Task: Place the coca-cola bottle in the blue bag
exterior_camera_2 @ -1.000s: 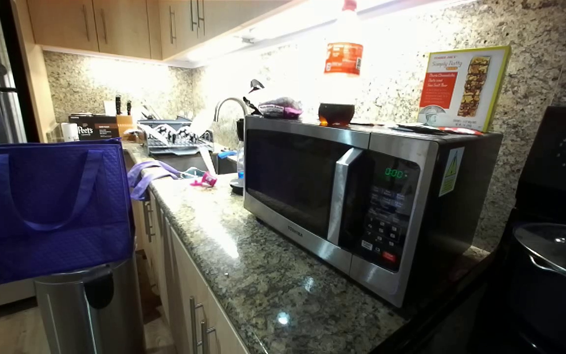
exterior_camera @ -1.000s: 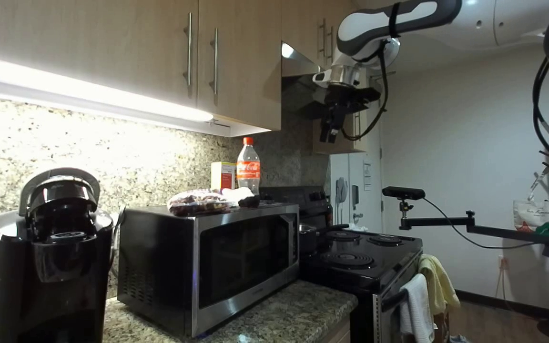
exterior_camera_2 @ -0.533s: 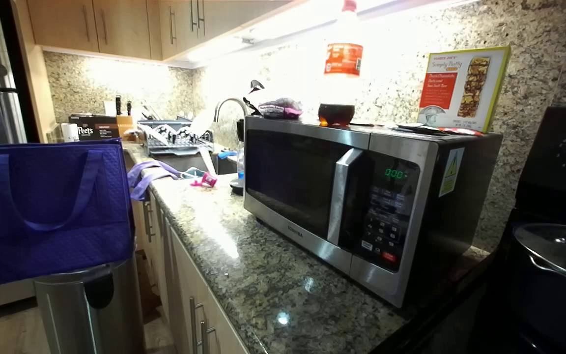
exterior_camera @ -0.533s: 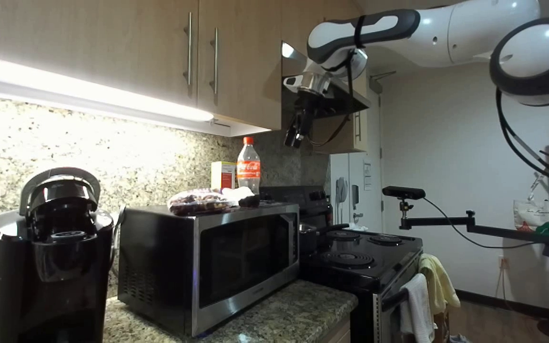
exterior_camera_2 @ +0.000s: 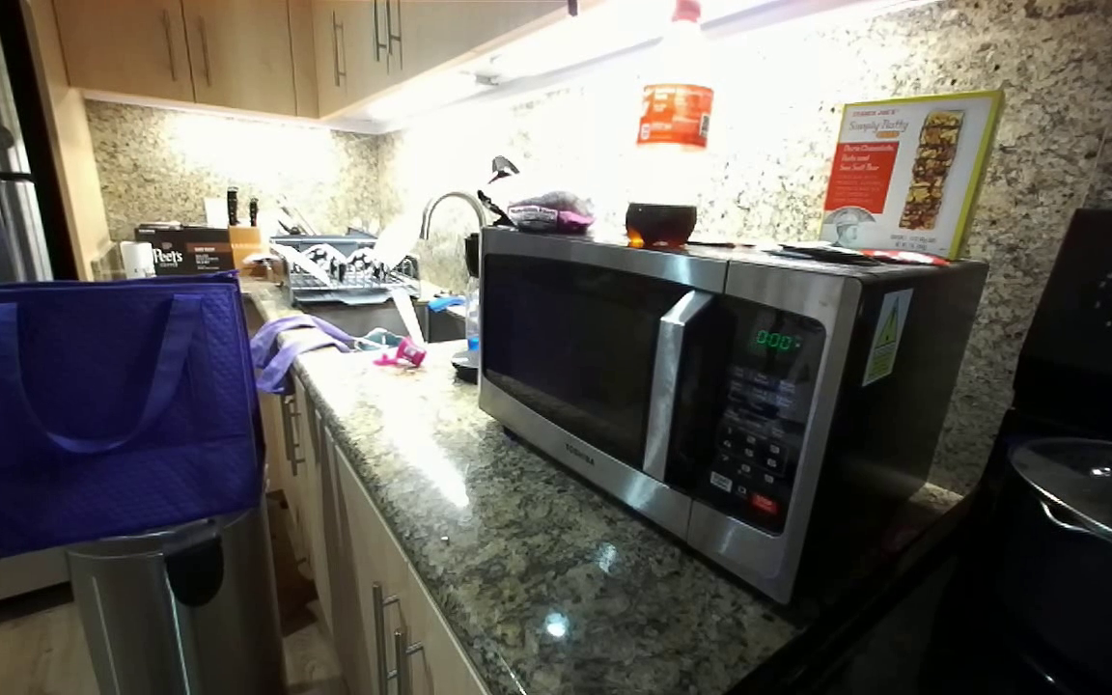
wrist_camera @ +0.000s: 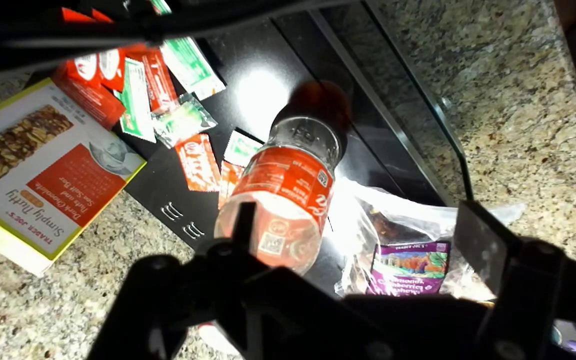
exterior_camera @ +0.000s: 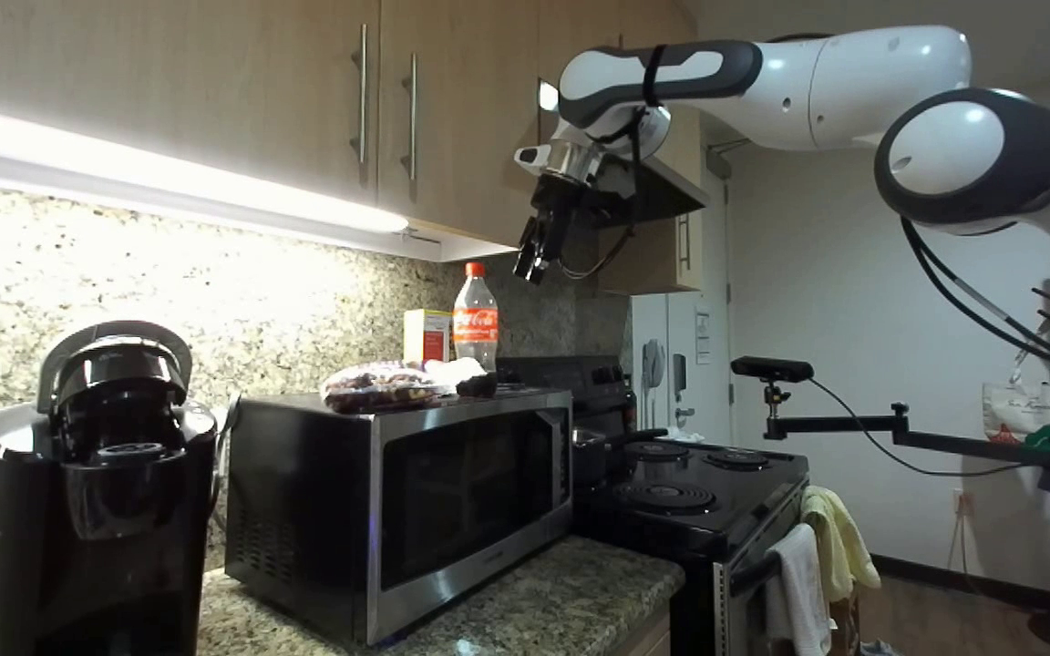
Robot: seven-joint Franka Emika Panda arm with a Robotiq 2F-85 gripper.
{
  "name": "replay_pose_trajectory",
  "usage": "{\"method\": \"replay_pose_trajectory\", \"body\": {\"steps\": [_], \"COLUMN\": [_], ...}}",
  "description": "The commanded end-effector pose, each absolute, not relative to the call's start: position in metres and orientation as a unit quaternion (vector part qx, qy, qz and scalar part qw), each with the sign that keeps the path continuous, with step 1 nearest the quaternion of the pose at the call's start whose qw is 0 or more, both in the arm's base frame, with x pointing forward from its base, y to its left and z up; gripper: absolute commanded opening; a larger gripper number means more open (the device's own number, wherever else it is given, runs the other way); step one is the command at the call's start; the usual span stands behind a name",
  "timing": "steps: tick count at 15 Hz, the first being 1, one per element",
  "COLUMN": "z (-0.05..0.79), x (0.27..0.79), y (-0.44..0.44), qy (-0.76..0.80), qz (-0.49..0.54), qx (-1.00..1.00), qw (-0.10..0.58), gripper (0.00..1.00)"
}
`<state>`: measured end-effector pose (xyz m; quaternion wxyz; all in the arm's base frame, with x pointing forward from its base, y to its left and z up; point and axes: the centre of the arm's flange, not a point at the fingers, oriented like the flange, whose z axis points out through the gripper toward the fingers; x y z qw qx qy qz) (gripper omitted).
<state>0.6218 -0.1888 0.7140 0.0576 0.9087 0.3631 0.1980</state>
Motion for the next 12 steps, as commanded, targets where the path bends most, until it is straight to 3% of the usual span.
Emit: {"method": "replay_pose_trajectory", "body": {"steps": [1,5,12], "z": [0.714,0.715,0.717], "x": [0.622,0.626,0.683], "y": [-0.189,-0.184,-0.141], "qy": [0.363,0.362,0.304], "qz": [0.198,0.203,0.275], "qx": [0.909,0.908,0.911], "qw": [0.058,0.06,0.044], "gripper": [1.0,1.0,1.0]}}
